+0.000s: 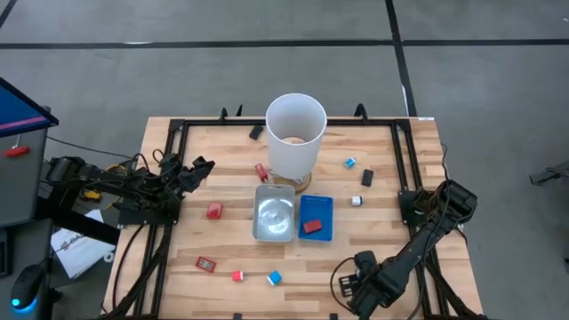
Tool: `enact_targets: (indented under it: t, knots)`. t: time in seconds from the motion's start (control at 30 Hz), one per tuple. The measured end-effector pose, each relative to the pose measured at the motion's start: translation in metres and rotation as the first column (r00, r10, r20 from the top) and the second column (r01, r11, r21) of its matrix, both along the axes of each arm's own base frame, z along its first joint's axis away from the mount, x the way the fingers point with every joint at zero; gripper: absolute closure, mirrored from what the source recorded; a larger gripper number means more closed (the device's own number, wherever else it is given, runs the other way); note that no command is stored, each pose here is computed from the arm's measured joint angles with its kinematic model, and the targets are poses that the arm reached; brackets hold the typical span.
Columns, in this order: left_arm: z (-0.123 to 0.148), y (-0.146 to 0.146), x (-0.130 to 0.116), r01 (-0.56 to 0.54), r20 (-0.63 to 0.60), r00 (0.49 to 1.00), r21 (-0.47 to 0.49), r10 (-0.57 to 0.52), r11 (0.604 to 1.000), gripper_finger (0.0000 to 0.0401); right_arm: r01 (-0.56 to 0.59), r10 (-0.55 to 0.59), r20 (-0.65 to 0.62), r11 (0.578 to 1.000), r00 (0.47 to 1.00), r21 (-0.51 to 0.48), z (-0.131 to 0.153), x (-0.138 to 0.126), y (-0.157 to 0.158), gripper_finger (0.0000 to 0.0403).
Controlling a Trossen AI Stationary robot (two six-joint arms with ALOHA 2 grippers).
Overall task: Pick & Place Office items
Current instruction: Put the blue digital clock into the blue bin
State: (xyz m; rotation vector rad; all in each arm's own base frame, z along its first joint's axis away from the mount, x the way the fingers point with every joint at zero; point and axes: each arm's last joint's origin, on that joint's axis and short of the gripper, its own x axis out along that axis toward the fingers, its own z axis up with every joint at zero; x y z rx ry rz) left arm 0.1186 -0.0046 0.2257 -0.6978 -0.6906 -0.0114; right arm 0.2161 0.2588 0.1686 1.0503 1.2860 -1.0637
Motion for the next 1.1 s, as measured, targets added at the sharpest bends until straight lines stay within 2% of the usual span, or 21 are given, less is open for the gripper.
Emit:
enact_targets:
  t: [0.13, 0.33, 0.5, 1.1]
  knots:
    - [0.0, 0.0, 0.0, 0.0, 0.0, 1.0, 0.0, 0.0, 1.0, 0.0225, -0.002, 0.001, -0.016, 0.999, 1.0, -0.033, 0.0, -0.002, -0.003, 0.0174]
    - [0.001, 0.0, 0.0, 0.0, 0.007, 1.0, -0.001, 0.0, 1.0, 0.0225, -0.001, 0.0, 0.059, 1.0, 0.998, 0.007, -0.001, 0.004, 0.003, 0.0174]
    - [0.001, 0.0, -0.001, 0.0, 0.009, 1.0, 0.0, 0.001, 1.0, 0.0225, 0.003, -0.002, 0.009, 1.0, 1.0, -0.015, -0.015, 0.004, 0.004, 0.0174]
    - [0.001, 0.0, -0.001, 0.009, 0.012, 1.0, -0.018, -0.008, 1.0, 0.0225, -0.014, 0.013, -0.021, 0.999, 1.0, -0.044, -0.027, 0.0, 0.01, 0.0174]
